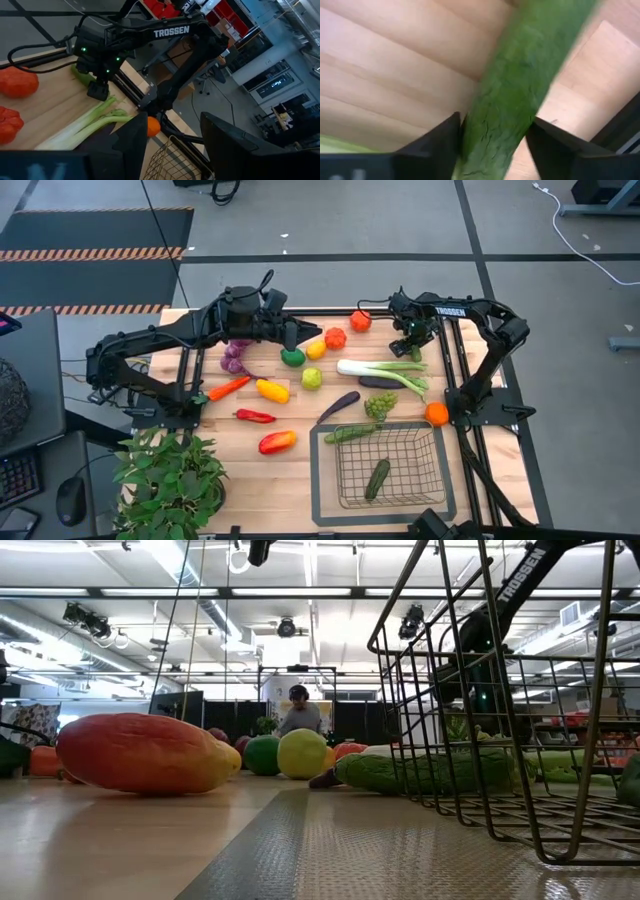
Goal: Build produce basket
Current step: Put the top cucumber into the wire basket
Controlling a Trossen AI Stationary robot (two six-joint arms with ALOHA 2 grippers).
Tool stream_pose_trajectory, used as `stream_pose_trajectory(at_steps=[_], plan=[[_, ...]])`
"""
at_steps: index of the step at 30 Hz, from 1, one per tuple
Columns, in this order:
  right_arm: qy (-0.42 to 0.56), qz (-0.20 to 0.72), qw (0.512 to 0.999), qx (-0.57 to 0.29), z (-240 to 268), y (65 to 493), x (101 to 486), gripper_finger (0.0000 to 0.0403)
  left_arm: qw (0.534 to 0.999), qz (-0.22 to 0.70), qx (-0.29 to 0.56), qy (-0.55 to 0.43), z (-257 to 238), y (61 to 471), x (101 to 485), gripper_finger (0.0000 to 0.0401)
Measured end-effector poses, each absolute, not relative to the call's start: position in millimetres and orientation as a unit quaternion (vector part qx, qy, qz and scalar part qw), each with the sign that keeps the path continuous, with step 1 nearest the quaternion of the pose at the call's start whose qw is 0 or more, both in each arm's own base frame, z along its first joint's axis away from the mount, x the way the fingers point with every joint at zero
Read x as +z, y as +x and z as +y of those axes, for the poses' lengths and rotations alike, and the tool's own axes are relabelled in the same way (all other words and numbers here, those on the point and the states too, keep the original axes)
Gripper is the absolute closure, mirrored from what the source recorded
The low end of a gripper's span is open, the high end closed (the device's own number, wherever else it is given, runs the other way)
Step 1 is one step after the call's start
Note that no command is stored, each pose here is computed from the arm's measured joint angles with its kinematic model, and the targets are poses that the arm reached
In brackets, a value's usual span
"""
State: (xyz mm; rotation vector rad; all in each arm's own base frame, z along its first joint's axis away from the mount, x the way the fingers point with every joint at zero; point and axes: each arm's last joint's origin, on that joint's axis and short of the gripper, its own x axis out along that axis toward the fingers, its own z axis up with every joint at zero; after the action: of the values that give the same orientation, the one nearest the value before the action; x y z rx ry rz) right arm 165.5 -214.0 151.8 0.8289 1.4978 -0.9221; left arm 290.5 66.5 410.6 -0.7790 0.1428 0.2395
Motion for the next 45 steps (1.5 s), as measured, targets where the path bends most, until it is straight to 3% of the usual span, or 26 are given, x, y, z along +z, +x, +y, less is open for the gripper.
stream_pose_trajectory(at_steps=[4, 6, 14, 25, 31, 37, 45], plan=[[0.355, 0.639, 0.562, -0.387, -213, 165, 152, 0.0258, 0.916, 0.069, 0.116, -0.378, 67, 290, 411, 0.0213], [0.354, 0.644, 0.559, -0.383, -212, 165, 152, 0.0273, 0.916, 0.069, 0.116, -0.378, 67, 290, 411, 0.0214], [0.347, 0.645, 0.568, -0.375, -200, 160, 173, 0.0270, 0.914, 0.080, 0.120, -0.378, 66, 290, 409, 0.0214], [0.413, 0.553, 0.652, -0.315, -135, 154, 247, 0.0266, 0.907, 0.128, 0.131, -0.380, 64, 288, 399, 0.0214], [0.459, 0.470, 0.719, -0.226, -89, 160, 280, 0.0266, 0.908, 0.136, 0.105, -0.382, 61, 288, 400, 0.0215], [0.444, 0.417, 0.785, -0.116, -41, 172, 305, 0.0266, 0.909, 0.147, 0.078, -0.383, 54, 290, 400, 0.0217], [0.422, 0.452, 0.786, -0.001, 18, 181, 310, 0.0266, 0.911, 0.176, 0.046, -0.369, 46, 290, 397, 0.0220]])
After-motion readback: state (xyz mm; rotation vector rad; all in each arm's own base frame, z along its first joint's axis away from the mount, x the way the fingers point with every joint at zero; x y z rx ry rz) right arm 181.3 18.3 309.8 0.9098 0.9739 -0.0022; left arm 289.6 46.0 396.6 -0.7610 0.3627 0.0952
